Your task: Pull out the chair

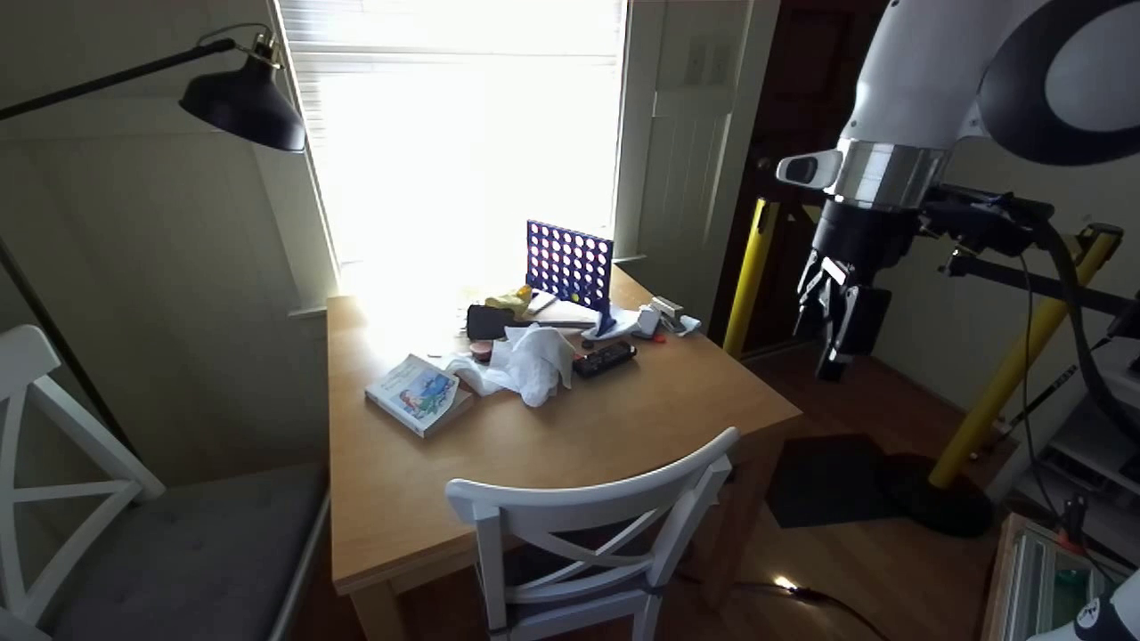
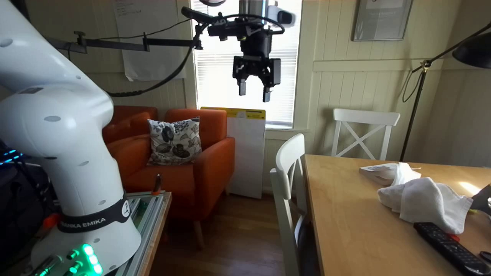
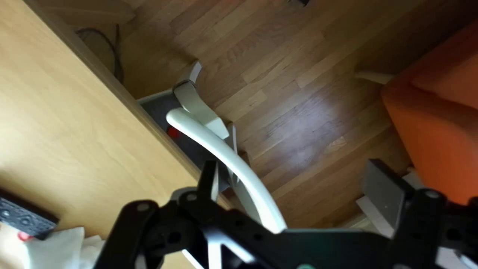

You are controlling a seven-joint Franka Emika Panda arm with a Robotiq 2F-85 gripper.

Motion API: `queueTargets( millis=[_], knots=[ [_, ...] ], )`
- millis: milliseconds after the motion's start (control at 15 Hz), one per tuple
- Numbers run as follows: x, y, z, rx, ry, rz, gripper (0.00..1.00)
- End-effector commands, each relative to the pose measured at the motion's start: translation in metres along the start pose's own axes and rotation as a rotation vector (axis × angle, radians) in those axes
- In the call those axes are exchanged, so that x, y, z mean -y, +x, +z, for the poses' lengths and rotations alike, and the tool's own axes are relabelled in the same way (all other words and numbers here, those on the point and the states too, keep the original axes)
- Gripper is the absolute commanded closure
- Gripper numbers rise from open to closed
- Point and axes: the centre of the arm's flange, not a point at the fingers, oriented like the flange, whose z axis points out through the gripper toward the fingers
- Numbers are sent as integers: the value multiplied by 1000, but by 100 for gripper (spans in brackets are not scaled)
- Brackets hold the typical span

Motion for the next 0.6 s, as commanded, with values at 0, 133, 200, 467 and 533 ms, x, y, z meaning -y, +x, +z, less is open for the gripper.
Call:
queueTargets(
  millis=[0, 133, 200, 467, 533],
  knots=[
    [20, 6, 4, 9, -13, -48, 0],
    [47, 12, 11, 20, -31, -113, 0],
    [50, 12, 12, 23, -34, -120, 0],
    [46, 11, 11, 22, -35, -114, 0],
    [46, 11, 11, 22, -35, -114, 0]
  ],
)
